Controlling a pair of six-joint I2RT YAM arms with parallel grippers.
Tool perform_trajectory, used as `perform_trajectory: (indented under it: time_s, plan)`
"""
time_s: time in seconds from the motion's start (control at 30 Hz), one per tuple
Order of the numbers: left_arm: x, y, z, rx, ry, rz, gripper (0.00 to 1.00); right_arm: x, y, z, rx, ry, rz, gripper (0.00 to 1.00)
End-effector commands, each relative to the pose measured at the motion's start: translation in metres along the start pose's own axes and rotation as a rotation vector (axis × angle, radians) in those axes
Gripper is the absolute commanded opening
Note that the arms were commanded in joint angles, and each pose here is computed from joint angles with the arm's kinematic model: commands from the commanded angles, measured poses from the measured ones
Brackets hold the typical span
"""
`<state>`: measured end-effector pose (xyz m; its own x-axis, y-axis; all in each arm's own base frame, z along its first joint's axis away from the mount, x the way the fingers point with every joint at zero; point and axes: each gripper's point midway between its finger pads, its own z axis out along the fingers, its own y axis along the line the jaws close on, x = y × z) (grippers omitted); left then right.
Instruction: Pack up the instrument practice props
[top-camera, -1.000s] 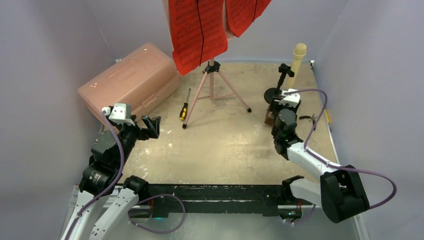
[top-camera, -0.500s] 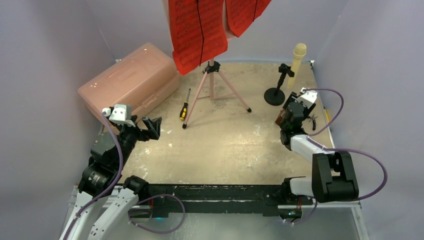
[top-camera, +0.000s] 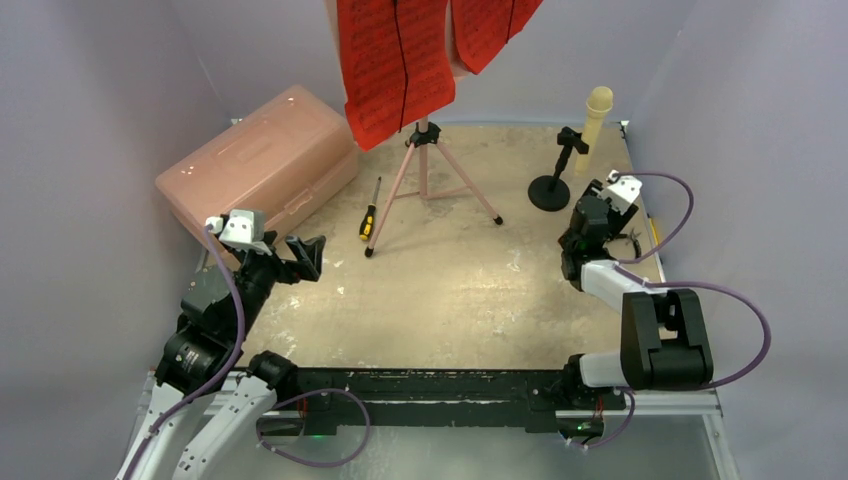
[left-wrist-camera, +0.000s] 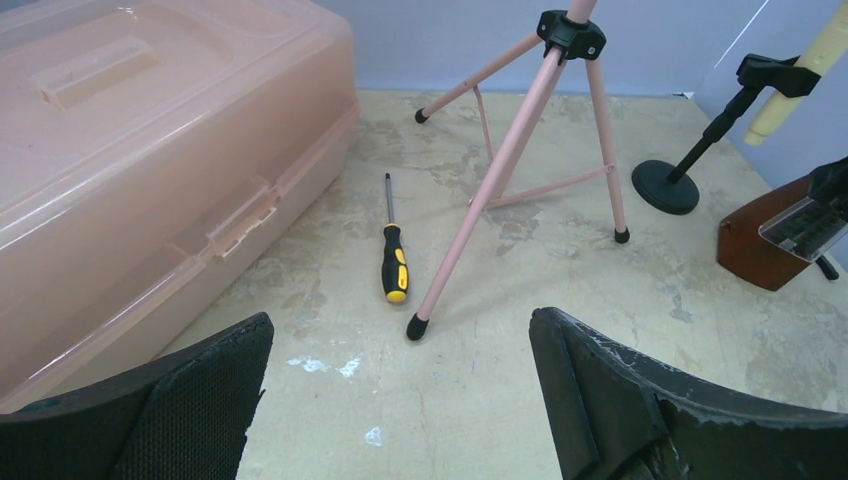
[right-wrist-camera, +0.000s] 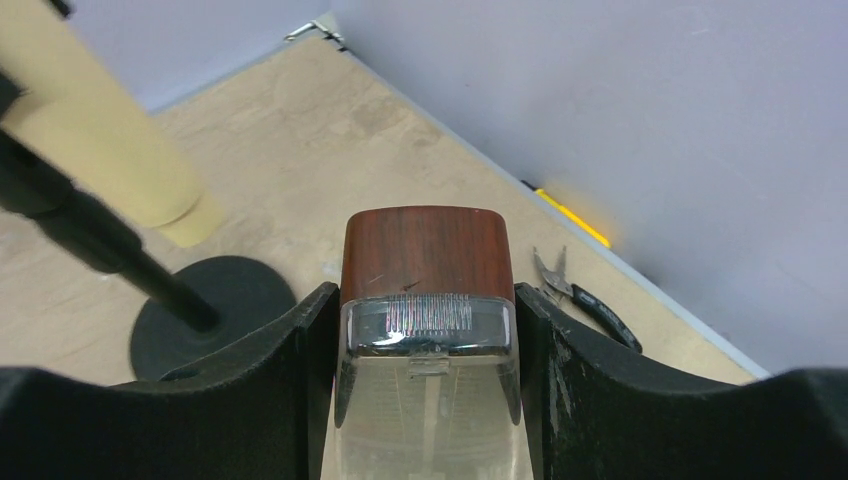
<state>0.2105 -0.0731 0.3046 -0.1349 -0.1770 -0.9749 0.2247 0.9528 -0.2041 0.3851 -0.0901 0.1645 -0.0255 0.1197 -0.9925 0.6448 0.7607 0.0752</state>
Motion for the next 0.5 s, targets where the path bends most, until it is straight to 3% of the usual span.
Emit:
perform_trajectory:
  time_s: [0.0,0.47]
  plan:
    - [-0.004,0.001,-0.001,-0.002,-0.022,0.009,0.99,-0.043,-0.023,0.006,0.124,-0.098,0.076,0.46]
    - [-0.005,-0.001,-0.003,0.009,-0.027,0.008,0.99,-0.031,-0.064,0.019,0.263,-0.074,0.105,0.59]
